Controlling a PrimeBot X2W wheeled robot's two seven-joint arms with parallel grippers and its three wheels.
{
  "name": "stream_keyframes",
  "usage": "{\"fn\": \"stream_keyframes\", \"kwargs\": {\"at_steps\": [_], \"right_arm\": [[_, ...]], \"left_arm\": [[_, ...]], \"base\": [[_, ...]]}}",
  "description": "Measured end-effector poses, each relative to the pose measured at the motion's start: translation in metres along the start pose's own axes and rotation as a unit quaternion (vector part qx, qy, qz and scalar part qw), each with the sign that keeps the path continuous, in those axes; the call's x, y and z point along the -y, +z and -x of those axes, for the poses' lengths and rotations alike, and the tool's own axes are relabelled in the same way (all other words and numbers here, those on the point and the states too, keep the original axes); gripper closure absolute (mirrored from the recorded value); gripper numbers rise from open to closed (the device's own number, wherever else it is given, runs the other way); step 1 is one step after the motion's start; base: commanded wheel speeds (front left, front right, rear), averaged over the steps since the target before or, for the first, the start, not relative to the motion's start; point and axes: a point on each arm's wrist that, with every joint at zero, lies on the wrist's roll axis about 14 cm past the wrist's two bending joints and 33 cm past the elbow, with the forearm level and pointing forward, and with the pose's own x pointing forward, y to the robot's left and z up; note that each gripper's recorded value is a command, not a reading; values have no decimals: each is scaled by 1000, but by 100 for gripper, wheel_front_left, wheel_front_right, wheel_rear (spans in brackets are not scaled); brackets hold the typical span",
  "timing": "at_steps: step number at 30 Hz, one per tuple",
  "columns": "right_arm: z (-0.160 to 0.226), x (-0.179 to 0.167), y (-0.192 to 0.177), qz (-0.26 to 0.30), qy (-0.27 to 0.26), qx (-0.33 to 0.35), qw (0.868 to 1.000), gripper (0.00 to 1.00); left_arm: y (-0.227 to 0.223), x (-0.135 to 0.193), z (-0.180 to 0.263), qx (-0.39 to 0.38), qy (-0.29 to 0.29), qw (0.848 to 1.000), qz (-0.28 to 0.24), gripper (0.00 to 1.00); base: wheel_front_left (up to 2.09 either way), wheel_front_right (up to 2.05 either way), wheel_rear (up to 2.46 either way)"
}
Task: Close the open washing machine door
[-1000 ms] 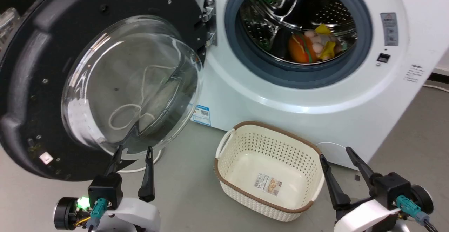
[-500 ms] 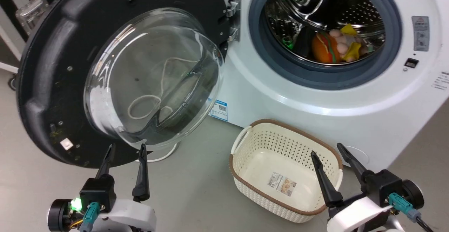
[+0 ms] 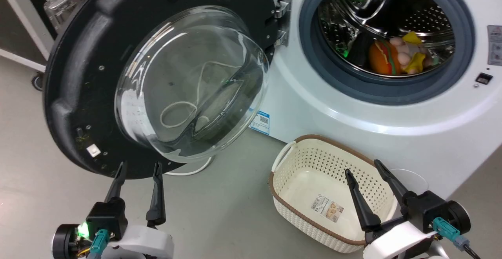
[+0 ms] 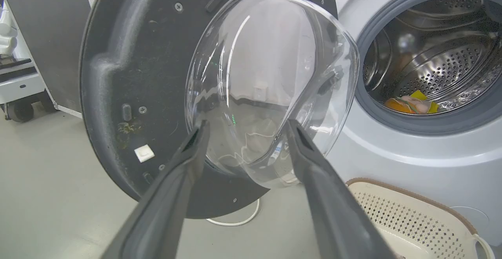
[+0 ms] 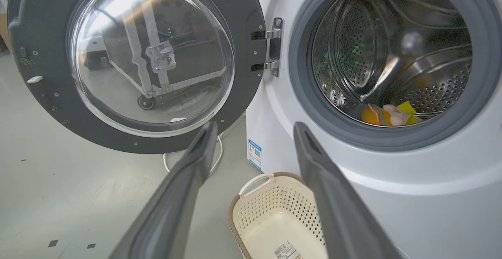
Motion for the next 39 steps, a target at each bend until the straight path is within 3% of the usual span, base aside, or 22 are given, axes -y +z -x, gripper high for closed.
{"fn": "stream_keyframes", "kwargs": {"at_steps": [1, 2, 11, 20, 30, 31, 35, 39], "right_arm": [[-1, -1, 0, 0, 2, 0, 1000, 0], [-2, -3, 0, -1, 5, 1, 1000, 0], [-10, -14, -1, -6, 24, 8, 1000, 0], [-18, -16, -8, -18, 30, 10, 999, 0], [-30, -12, -30, -27, 36, -2, 999, 0], [-31, -11, -32, -28, 36, -4, 999, 0], [-34, -9, -41, -31, 39, -9, 999, 0], [-34, -8, -46, -32, 41, -12, 999, 0]], "left_arm": [[-1, -1, 1, -2, 1, 1000, 0, 93], [-2, -2, 2, -4, 4, 1000, 1, 100], [9, -33, 7, 19, 38, 999, 19, 100], [56, -83, -27, 90, 58, 994, 6, 100], [58, -151, -91, 33, 112, 989, 90, 100], [53, -157, -97, 18, 121, 986, 114, 100], [18, -177, -116, -62, 158, 948, 271, 100], [0, -185, -120, -104, 169, 910, 365, 100]], "base": [[0, 0, 0], [0, 0, 0], [0, 0, 0], [0, 0, 0], [0, 0, 0], [0, 0, 0], [0, 0, 0], [0, 0, 0]]}}
